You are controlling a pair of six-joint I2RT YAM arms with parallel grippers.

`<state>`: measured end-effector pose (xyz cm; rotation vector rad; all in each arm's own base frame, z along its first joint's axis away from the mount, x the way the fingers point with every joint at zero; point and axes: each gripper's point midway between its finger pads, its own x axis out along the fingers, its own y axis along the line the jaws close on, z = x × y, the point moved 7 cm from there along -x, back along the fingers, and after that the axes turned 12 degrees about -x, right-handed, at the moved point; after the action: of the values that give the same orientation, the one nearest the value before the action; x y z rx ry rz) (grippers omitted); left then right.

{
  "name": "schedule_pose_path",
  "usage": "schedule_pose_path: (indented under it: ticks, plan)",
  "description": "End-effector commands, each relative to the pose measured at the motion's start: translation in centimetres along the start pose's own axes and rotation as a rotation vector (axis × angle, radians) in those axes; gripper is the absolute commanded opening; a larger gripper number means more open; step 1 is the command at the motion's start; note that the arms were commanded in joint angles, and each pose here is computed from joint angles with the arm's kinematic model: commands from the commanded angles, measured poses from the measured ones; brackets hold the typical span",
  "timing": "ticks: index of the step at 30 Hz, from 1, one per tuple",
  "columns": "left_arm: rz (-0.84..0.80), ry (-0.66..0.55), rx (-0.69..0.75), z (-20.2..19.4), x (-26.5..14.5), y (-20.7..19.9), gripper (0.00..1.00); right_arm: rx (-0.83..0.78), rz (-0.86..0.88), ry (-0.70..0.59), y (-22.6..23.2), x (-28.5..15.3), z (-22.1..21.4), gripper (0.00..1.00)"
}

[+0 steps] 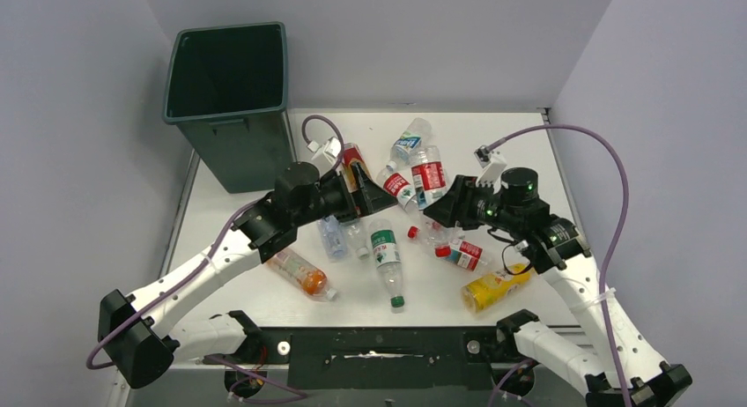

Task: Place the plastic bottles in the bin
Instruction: Pick up the plastic bottle at the center of the board.

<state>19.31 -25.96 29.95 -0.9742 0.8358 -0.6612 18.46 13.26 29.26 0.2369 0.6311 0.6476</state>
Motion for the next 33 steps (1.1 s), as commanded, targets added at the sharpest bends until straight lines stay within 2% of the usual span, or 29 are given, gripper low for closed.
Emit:
schedule_pose_path:
  ticks: [1,7,17,23,29,33]
  plan:
    - [-0.196,-0.082,0.012,1.0,-1.3,-4.1,0.89,0.070,0.115,-0.120,3.2,-0.2,0.7,0.39]
    - [-0.238,-0.123,0.003,0.9,-1.7,-4.6,0.90,0.060,0.173,-0.080,7.0,1.6,-1.0,0.38]
    - [-0.143,-0.163,0.023,1.1,-2.4,-3.7,0.90,0.003,0.175,-0.061,10.8,3.3,-1.1,0.37]
    - [-0.099,-0.164,0.026,1.1,-2.6,-3.3,0.81,-0.007,0.170,-0.084,11.1,2.6,-0.2,0.36]
    - [-0.038,-0.152,0.045,0.8,-2.2,-2.6,0.65,0.004,0.207,-0.098,11.7,2.2,0.0,0.35]
    - [0.022,-0.152,0.080,0.3,-1.8,-2.3,0.61,0.011,0.237,-0.102,12.3,2.1,-0.6,0.35]
